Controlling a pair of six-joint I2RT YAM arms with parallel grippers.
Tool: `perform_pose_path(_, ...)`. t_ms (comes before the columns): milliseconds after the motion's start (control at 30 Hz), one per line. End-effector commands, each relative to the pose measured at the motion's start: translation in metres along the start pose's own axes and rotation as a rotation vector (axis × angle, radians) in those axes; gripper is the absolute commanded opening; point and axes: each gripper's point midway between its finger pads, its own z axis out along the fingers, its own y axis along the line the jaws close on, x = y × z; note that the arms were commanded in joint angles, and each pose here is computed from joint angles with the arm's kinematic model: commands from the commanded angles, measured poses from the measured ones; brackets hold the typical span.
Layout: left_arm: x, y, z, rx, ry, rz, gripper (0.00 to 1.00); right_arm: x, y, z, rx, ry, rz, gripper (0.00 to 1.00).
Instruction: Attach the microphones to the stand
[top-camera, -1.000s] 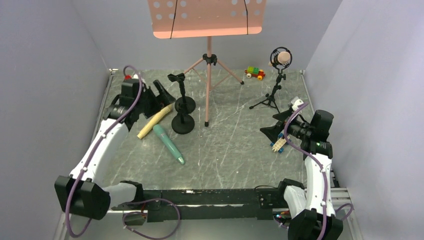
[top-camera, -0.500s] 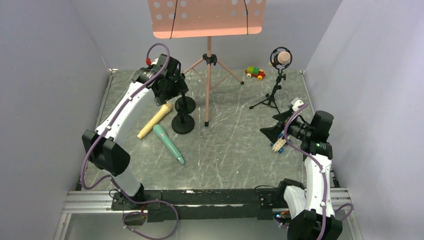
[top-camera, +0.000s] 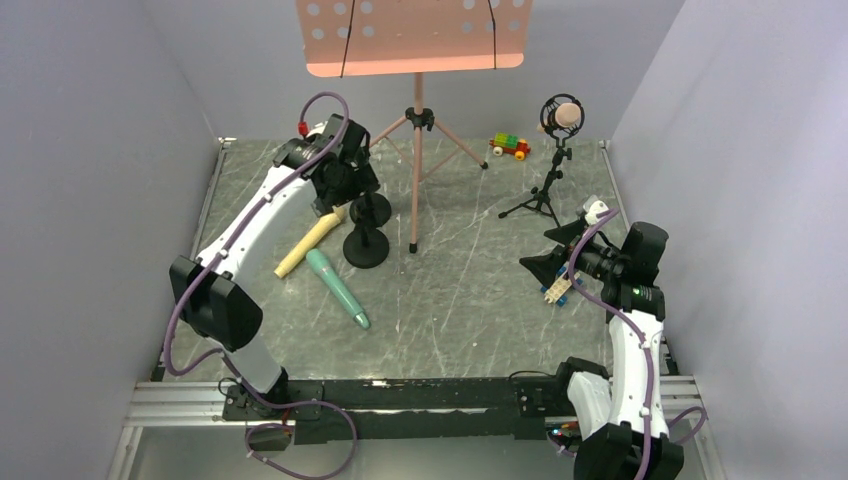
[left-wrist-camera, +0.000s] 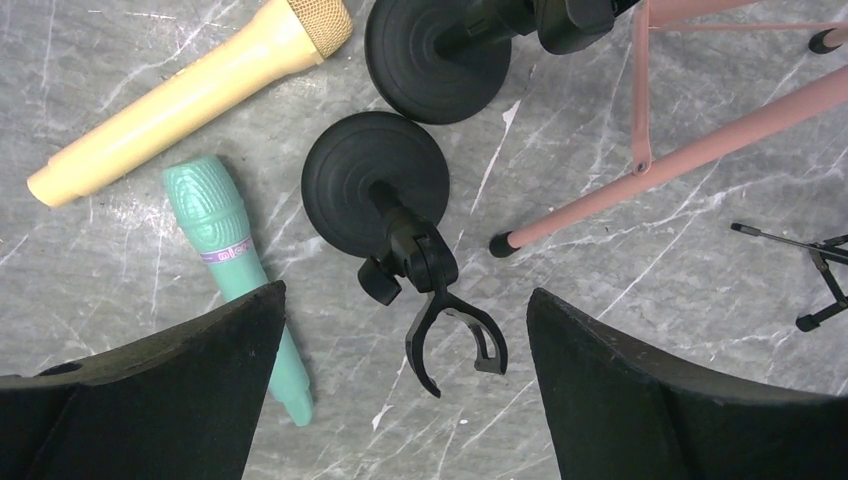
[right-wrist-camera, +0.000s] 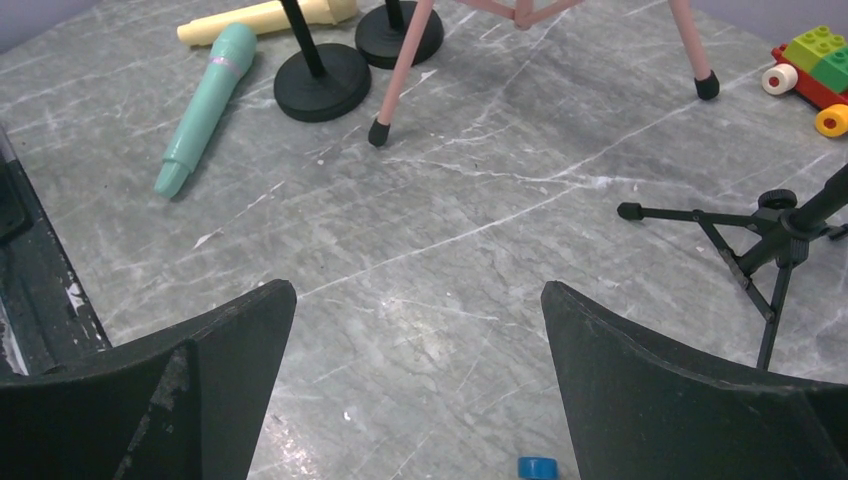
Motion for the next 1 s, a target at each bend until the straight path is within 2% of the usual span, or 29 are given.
perform_pose_path(0,-0.008,0.001,-0.007,0.025,-0.045,0.035,0.96,-0.01,0.005,-0.002,-0.025,-0.028,-0.052,1.0)
perform_pose_path(100,-0.004,-0.013,-0.021,0.198,-0.049,0.181,0.99,-0.01,0.005,-0.002,-0.027,-0.027,-0.053,1.0)
perform_pose_path(233,-0.007,-0.019,-0.06,0.456,-0.225,0.342,0.99,-0.01,0.006,-0.001,-0.03,-0.028,-0.051,1.0)
perform_pose_path(300,-0.009,-0.015,-0.082,0.546,-0.321,0.358,0.99,-0.01,0.007,-0.001,-0.037,-0.031,-0.049,1.0)
perform_pose_path(367,-0.008,-0.011,-0.098,0.589,-0.363,0.374,0.99,-0.01,0.007,-0.001,-0.041,-0.032,-0.049,1.0)
perform_pose_path(567,0.011,-0.006,-0.094,0.601,-0.288,0.447,0.93,-0.008,0.011,0.0,-0.07,-0.036,-0.049,1.0)
perform_pose_path(700,0.013,-0.006,-0.08,0.551,-0.237,0.412,0.86,-0.009,0.014,0.0,-0.083,-0.049,-0.045,1.0)
perform_pose_path(867,0.007,-0.01,-0.062,0.413,-0.232,0.318,0.81,-0.008,0.013,0.0,-0.078,-0.048,-0.039,1.0)
perform_pose_path(967,0.004,-0.007,-0.051,0.295,-0.238,0.291,0.72,-0.007,0.012,0.001,-0.076,-0.045,-0.037,1.0)
